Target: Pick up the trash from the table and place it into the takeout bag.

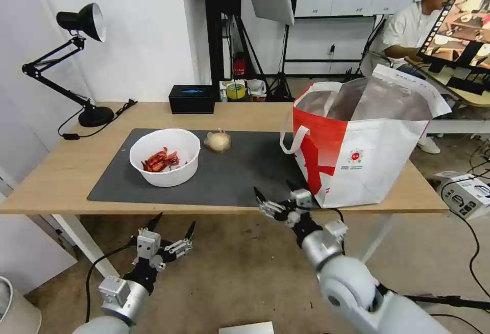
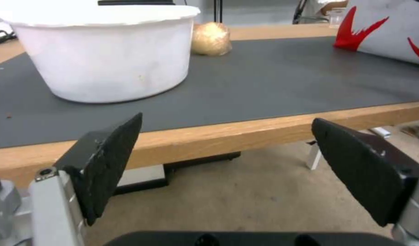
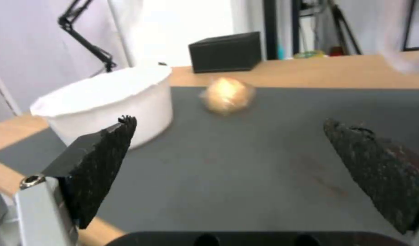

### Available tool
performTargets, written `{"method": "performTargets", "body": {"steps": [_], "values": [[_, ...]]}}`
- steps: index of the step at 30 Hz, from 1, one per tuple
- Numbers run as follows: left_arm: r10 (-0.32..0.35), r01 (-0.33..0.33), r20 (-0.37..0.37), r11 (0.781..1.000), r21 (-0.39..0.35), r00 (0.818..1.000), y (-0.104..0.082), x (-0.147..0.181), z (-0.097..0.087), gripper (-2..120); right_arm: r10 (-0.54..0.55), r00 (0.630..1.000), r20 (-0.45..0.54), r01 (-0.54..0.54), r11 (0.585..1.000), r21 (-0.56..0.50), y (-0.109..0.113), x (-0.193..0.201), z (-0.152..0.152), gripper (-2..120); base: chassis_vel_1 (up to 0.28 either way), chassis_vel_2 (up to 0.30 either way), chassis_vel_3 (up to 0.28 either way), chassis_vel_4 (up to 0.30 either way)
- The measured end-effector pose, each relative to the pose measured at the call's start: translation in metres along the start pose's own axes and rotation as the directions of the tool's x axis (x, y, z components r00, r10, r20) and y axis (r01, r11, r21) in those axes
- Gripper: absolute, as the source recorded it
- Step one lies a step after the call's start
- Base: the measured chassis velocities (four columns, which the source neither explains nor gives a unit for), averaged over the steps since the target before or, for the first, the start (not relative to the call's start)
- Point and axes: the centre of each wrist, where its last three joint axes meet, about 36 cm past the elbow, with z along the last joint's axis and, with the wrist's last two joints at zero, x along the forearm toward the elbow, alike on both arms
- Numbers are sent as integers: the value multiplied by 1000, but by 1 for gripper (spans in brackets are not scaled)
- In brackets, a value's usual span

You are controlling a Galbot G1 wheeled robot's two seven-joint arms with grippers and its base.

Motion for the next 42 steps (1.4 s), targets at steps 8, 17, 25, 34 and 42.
{"method": "performTargets", "body": {"steps": [8,17,25,34,42], "values": [[-11,11,-9,1000,-5,1000,0,7,2,100,-10,1000,5,10,1000,3,-4,-68,-7,100,0,0,0,0],[-20,20,-16,1000,15,1000,3,9,10,100,26,1000,-5,-26,999,31,-8,-148,-19,100,0,0,0,0],[-22,22,-20,1000,17,1000,6,6,13,100,66,997,-39,-65,998,26,-6,-201,-22,100,0,0,0,0],[-30,30,-9,999,23,1000,12,-1,14,100,111,988,-104,-105,993,59,1,-258,-38,100,0,0,0,0],[-33,34,-3,999,25,999,17,-6,14,100,152,975,-162,-134,984,119,21,-304,-55,100,0,0,0,0]]}}
